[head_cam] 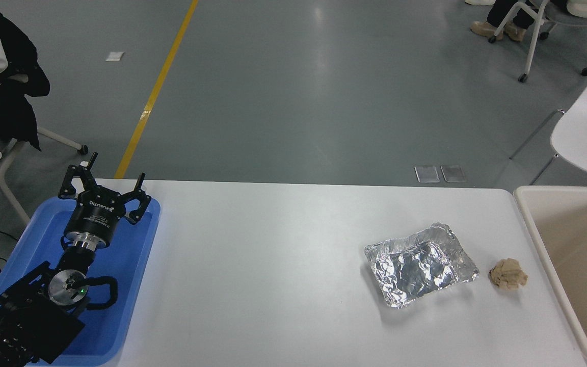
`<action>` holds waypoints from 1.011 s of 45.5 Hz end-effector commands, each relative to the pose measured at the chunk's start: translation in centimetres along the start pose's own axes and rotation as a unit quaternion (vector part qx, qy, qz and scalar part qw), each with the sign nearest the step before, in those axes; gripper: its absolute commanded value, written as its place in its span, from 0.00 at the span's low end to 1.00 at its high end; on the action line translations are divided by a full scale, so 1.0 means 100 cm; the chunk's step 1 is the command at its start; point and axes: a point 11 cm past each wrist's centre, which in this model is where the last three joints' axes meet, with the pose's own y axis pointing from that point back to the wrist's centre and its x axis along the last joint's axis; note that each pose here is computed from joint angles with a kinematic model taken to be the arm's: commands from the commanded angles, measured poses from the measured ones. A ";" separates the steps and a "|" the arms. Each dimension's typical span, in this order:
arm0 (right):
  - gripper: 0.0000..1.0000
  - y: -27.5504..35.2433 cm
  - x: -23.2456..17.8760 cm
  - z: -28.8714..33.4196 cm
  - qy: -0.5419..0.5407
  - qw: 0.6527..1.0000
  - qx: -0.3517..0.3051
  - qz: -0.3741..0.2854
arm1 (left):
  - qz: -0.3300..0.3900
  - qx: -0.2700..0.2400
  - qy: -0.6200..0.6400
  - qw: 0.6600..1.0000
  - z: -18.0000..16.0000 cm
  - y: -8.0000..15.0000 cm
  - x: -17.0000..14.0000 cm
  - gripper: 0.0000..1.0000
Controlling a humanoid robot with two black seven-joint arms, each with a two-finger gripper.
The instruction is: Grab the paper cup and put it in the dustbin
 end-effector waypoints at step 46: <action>1.00 0.015 -0.141 -0.040 -0.068 0.995 0.016 -0.078 | 0.000 0.000 0.000 1.000 0.000 0.000 0.000 1.00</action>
